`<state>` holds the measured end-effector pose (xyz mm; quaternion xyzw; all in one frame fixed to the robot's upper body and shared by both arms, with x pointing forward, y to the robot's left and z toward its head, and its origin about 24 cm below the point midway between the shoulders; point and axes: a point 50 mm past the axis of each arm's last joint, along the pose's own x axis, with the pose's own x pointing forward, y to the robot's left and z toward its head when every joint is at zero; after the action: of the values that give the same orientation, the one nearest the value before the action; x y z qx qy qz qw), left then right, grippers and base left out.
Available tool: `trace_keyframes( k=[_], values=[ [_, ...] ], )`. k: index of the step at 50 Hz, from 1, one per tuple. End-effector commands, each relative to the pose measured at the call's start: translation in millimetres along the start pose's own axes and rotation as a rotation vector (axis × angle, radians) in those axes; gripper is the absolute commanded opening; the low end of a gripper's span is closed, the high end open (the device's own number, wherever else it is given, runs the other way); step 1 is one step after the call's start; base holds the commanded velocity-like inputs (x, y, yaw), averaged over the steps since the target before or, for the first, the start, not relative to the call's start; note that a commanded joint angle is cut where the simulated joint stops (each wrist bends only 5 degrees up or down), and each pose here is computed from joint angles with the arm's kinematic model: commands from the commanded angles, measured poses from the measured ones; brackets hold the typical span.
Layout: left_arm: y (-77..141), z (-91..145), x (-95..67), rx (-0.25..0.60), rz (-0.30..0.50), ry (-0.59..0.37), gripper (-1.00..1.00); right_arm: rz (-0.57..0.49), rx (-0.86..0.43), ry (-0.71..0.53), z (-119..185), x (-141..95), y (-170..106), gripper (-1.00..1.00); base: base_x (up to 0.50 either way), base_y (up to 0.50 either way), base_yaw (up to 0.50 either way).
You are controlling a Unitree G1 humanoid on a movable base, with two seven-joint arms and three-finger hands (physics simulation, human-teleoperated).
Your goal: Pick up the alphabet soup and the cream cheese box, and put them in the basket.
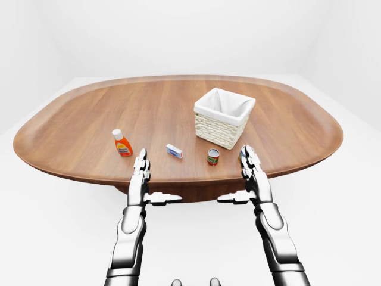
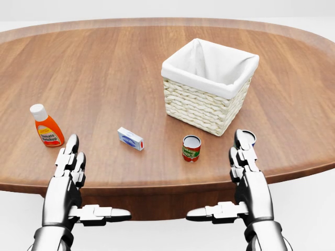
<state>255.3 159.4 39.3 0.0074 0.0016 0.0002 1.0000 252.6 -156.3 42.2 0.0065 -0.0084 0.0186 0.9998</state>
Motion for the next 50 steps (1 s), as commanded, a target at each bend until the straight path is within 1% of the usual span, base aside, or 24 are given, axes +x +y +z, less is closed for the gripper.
trace_keyframes(
  k=[1,34,44,50],
  values=[
    [-0.5,1.2,-0.2,0.001,0.0,-0.001,1.0,-0.004,0.003,0.003,0.1,0.3,-0.8,1.0,0.0,0.0,0.0],
    [0.2,-0.1,0.2,0.001,0.001,-0.001,1.0,-0.006,0.004,0.006,-0.8,1.0,-0.7,1.0,0.0,-0.36,0.0],
    [-0.1,-0.4,0.1,0.003,0.0,-0.001,1.0,-0.037,-0.028,0.003,-2.0,2.3,-1.9,1.0,0.0,-0.07,0.0],
    [-0.2,-2.4,1.0,0.007,-0.003,0.002,1.0,-0.105,-0.052,-0.006,-2.2,5.2,-7.5,1.0,0.0,0.0,0.0]
  ],
)
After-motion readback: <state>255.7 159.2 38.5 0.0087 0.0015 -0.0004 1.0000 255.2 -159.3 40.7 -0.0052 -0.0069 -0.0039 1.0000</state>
